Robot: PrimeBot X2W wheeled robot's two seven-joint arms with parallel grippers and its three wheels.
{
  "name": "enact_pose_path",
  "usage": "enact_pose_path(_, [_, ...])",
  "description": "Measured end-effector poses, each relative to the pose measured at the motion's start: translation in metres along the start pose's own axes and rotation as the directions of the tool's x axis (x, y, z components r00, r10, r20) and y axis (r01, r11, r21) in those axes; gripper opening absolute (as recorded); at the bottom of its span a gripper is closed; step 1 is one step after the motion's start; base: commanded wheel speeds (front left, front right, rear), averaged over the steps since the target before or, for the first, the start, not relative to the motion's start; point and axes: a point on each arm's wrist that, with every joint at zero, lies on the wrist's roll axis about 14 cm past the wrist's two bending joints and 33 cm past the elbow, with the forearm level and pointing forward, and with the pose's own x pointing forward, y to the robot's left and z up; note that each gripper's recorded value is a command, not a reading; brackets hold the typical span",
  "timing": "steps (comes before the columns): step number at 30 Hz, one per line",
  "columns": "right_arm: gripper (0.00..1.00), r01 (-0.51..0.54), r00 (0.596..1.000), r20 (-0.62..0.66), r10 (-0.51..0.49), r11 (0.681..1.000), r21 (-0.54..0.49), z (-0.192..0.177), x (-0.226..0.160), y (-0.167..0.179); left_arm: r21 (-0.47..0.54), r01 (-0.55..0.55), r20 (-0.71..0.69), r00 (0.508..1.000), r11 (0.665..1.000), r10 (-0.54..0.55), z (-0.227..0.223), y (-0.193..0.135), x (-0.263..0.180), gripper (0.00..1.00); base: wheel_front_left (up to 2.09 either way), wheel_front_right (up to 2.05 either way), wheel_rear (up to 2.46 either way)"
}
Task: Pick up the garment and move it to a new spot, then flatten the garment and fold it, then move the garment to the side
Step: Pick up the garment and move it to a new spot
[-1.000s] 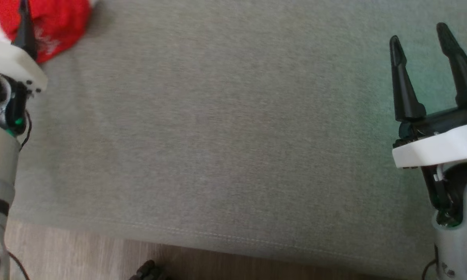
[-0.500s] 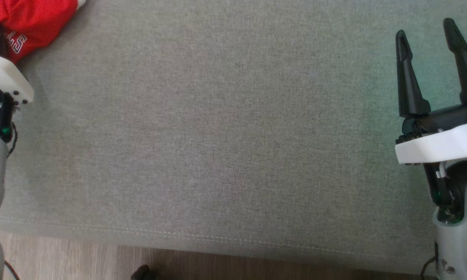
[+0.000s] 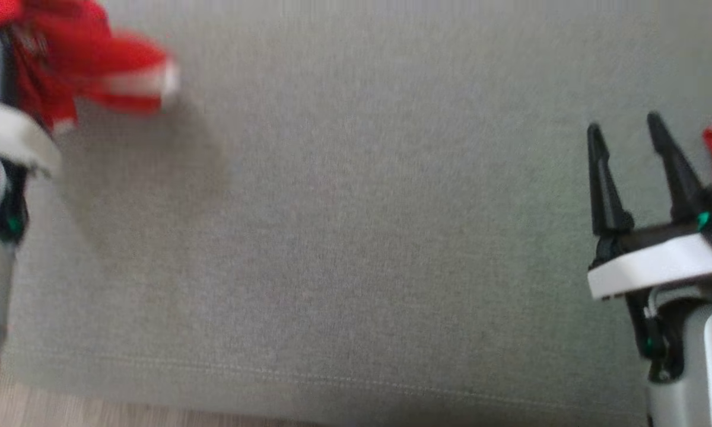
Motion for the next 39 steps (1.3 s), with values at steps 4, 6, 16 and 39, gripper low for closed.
enact_pose_path(4, [1.0, 0.004, 1.0, 0.014, -0.004, 1.0, 0.009, 0.01, -0.024, 0.004, -0.027, -0.008, 0.037, 0.999, 1.0, 0.009, 0.008, 0.0, -0.037, 0.0, 0.0, 0.0, 0.0])
enact_pose_path(6, [1.0, 0.005, 1.0, 0.021, -0.005, 1.0, 0.011, 0.015, -0.036, 0.007, -0.052, -0.021, 0.059, 0.998, 0.998, 0.024, 0.013, 0.001, -0.054, 0.0, 0.0, 0.0, 0.0])
enact_pose_path(16, [1.0, 0.061, 0.997, 0.055, -0.062, 0.998, 0.027, 0.027, -0.088, 0.002, -0.15, 0.003, 0.078, 0.997, 0.989, 0.008, 0.025, -0.035, -0.131, 0.0, 0.0, 0.0, 0.0])
enact_pose_path(39, [1.0, 0.274, 0.958, 0.072, -0.277, 0.96, 0.051, 0.031, -0.129, -0.058, -0.194, 0.605, 0.246, 0.792, 0.772, -0.559, 0.089, -0.271, -0.099, 0.0, 0.0, 0.0, 0.0])
